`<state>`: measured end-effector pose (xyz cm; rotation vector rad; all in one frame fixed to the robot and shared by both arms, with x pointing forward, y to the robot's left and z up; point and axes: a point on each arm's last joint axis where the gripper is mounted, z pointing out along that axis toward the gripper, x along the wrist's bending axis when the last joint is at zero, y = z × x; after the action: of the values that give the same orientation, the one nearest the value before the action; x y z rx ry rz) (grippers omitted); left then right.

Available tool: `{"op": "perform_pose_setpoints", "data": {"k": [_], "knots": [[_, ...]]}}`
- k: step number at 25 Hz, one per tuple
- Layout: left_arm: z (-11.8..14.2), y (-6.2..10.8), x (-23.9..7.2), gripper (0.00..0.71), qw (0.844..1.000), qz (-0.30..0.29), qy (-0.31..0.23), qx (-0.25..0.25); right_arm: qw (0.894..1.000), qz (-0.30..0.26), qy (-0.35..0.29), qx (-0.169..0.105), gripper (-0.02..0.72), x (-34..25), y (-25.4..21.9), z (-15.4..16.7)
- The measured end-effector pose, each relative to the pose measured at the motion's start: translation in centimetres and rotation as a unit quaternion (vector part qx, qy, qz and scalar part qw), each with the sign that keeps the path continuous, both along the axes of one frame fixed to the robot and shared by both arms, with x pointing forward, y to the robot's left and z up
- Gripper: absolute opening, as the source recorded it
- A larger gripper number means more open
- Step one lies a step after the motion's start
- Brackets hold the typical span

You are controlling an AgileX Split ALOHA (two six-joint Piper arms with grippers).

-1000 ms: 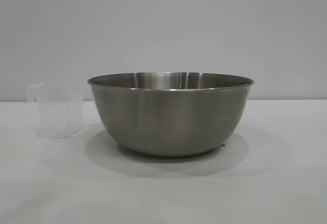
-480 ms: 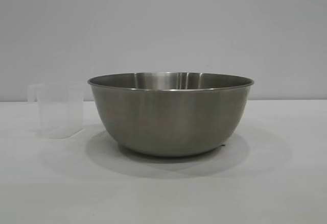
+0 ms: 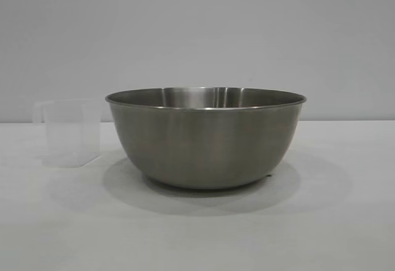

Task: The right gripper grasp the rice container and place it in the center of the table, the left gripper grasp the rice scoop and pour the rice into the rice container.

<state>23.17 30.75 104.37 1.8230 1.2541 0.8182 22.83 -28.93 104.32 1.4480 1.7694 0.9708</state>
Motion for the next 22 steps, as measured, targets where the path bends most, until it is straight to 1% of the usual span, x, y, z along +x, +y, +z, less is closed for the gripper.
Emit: {"op": "perform_pose_setpoints", "data": {"k": [13,16,19,22], "knots": [[-0.06,-0.01,0.02,0.402,1.000,0.003,0.001,0.000,1.000,0.000,0.000,0.000,0.459,0.00,0.00,0.00],[-0.06,-0.06,-0.03,0.402,0.999,0.036,0.001,0.000,1.000,0.000,0.000,0.000,0.459,0.00,0.00,0.00],[-0.06,-0.15,-0.10,0.402,0.996,0.093,0.001,0.000,1.000,0.000,0.000,0.000,0.459,0.00,0.00,0.00],[-0.06,-0.25,-0.17,0.402,0.988,0.156,0.001,0.000,1.000,0.000,0.000,0.000,0.459,0.00,0.00,0.00]]}}
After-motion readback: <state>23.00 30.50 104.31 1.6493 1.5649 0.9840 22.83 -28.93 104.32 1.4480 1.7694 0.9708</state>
